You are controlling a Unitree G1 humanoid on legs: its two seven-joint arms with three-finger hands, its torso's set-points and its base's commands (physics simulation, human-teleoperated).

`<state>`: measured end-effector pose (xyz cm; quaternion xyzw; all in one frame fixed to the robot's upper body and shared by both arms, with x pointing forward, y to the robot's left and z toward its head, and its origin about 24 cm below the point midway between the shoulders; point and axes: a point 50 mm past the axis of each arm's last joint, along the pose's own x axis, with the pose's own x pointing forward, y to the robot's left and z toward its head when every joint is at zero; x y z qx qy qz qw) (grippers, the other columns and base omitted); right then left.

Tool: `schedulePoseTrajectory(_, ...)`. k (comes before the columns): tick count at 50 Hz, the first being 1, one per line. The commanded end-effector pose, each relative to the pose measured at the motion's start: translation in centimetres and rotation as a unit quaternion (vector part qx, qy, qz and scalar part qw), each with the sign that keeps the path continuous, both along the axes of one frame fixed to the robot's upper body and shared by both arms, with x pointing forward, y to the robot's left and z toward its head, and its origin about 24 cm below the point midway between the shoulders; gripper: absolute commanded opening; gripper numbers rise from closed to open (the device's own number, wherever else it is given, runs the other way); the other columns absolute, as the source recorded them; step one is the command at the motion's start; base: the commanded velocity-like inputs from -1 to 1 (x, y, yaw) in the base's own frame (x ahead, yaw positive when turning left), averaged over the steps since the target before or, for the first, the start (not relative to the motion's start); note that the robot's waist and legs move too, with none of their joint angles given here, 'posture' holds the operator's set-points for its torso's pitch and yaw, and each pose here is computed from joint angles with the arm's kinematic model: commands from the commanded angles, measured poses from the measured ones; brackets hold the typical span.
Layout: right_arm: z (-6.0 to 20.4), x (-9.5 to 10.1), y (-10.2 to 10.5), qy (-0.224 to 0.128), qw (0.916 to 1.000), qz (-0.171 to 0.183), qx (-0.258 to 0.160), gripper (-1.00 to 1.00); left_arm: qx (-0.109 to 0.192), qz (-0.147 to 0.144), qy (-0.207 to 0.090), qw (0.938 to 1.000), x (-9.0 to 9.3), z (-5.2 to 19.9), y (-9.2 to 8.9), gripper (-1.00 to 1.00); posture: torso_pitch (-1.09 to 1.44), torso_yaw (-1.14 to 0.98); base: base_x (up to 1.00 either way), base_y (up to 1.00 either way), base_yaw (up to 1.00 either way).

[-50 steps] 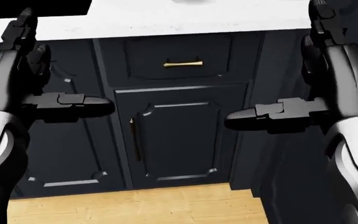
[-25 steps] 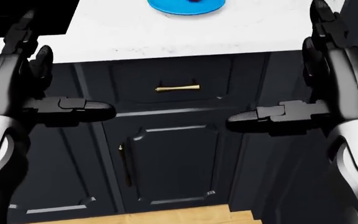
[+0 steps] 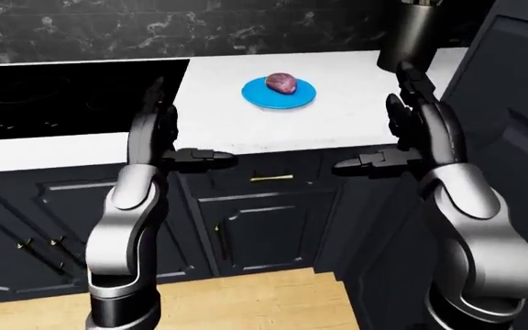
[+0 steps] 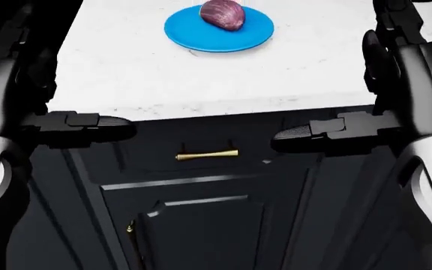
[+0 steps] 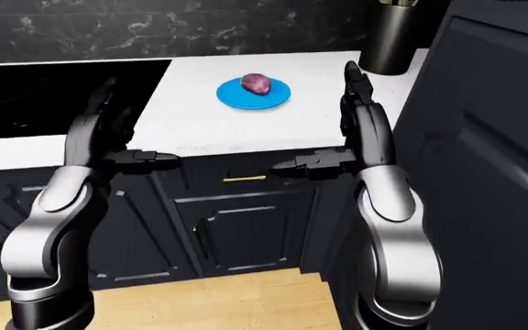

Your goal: Place the eggplant on the top rack of the oven.

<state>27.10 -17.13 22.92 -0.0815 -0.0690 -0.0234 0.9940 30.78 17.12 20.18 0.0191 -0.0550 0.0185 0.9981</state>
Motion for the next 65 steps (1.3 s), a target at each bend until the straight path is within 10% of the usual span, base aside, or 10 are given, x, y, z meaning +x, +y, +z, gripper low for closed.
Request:
schedulePoseTrajectory(1,1.4,-0.4,0.3,-0.037,0.9993,0.004,-0.004,1.0,0.004,0.003,-0.041,0.9991,-0.3,1.8,0.2,1.0,0.0,0.0,0.34,-0.05,0.0)
schedulePoseTrajectory(65,1.9,-0.4,0.3,-0.043,0.999,0.009,0.006,1.0,0.005,-0.003,-0.051,0.9987,-0.6,2.6,-0.1,1.0,0.0,0.0,0.15,-0.05,0.0)
